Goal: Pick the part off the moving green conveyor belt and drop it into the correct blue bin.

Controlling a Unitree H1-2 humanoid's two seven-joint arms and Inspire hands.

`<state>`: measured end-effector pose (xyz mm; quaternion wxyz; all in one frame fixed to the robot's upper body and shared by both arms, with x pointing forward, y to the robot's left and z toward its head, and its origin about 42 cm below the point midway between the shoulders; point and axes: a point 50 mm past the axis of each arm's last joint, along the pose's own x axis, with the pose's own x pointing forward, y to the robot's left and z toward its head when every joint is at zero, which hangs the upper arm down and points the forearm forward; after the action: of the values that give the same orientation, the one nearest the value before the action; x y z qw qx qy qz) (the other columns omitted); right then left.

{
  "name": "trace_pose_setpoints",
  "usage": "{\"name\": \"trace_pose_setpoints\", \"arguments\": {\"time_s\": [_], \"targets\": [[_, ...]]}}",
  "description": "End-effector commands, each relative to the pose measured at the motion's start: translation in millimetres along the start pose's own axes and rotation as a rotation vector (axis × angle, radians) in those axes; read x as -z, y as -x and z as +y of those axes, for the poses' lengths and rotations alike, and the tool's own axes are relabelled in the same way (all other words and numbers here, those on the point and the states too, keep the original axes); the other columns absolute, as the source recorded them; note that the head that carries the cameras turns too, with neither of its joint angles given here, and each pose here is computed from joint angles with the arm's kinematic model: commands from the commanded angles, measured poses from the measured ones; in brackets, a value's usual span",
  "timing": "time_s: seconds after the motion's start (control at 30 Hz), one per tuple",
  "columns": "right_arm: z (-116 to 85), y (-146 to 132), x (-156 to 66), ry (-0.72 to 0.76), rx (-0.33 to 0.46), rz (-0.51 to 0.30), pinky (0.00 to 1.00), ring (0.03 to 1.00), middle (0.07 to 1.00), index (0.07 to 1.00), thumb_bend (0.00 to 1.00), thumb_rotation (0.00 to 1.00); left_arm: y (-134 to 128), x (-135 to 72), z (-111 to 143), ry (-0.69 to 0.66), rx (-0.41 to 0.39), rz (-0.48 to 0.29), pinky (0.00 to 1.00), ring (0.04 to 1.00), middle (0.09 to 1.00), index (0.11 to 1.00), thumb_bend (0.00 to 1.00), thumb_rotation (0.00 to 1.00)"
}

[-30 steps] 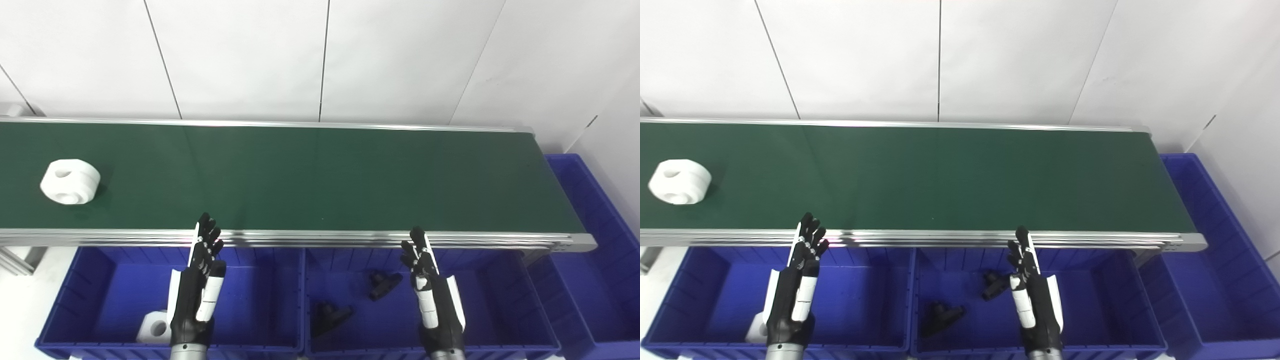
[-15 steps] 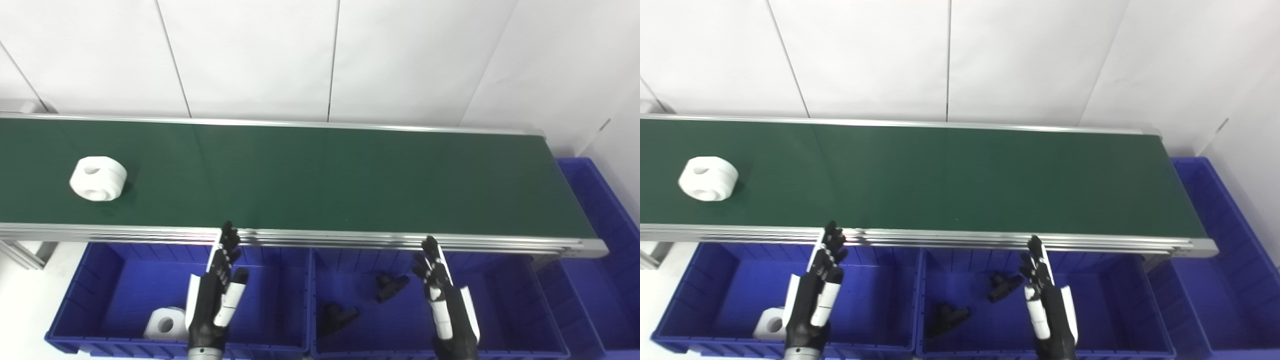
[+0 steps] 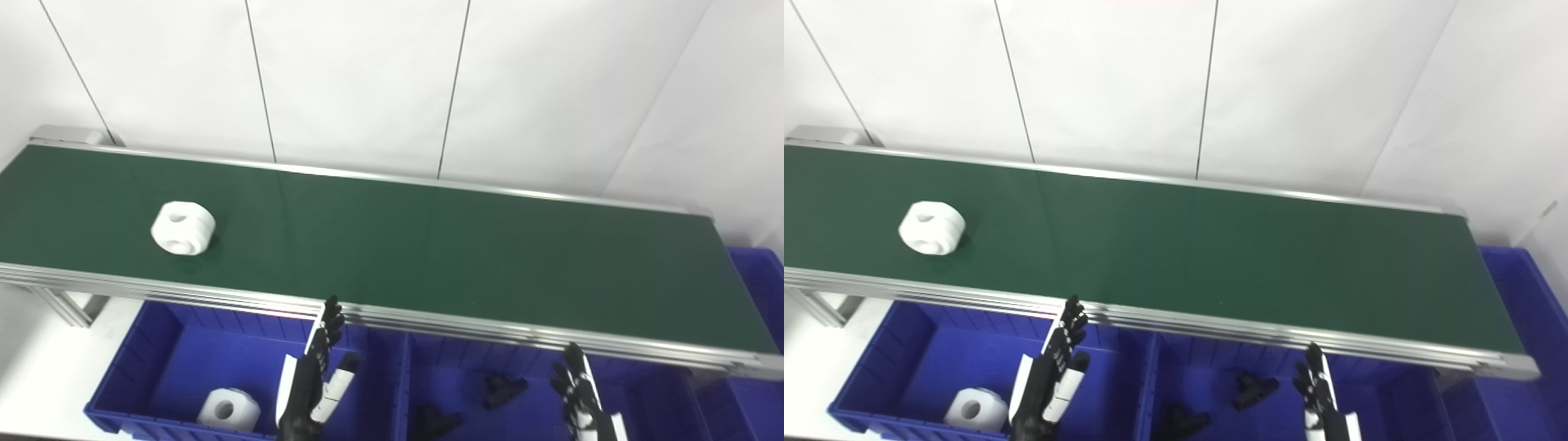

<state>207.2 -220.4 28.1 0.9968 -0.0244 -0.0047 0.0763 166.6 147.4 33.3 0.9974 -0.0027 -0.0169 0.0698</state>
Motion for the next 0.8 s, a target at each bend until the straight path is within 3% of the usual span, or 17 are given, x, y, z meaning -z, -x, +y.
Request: {"name": "trace_pose_setpoints", "arguments": {"time_s": [0.0, 0.3, 0.6, 0.77], "targets": [[-1.4, -7.6, -9.6, 0.002, -0.009, -0.092, 0.96, 0.974, 1.0, 1.0, 0.88, 1.0, -5.2, -7.9, -3.5, 0.0, 0.002, -0.069, 0.91, 0.935, 0.961, 0.955, 0.61, 0.84], [-6.8, -10.8, -1.8, 0.002, -0.012, -0.084, 0.99, 0.991, 1.0, 1.0, 0.88, 1.0, -7.8, -1.6, -9.5, 0.008, 0.004, -0.05, 0.86, 0.915, 0.937, 0.924, 0.7, 0.77], [-15.8, -12.5, 3.8, -0.01, -0.031, -0.066, 1.0, 1.0, 1.0, 1.0, 0.87, 1.0, -10.3, 4.1, -16.0, -0.012, 0.006, -0.043, 0.82, 0.884, 0.912, 0.897, 0.7, 0.72], [-15.1, -11.9, 5.1, -0.018, -0.029, -0.064, 1.0, 1.0, 1.0, 1.0, 0.89, 1.0, -9.7, -5.0, -15.9, 0.006, -0.006, -0.072, 0.8, 0.866, 0.894, 0.889, 0.75, 0.68]]}}
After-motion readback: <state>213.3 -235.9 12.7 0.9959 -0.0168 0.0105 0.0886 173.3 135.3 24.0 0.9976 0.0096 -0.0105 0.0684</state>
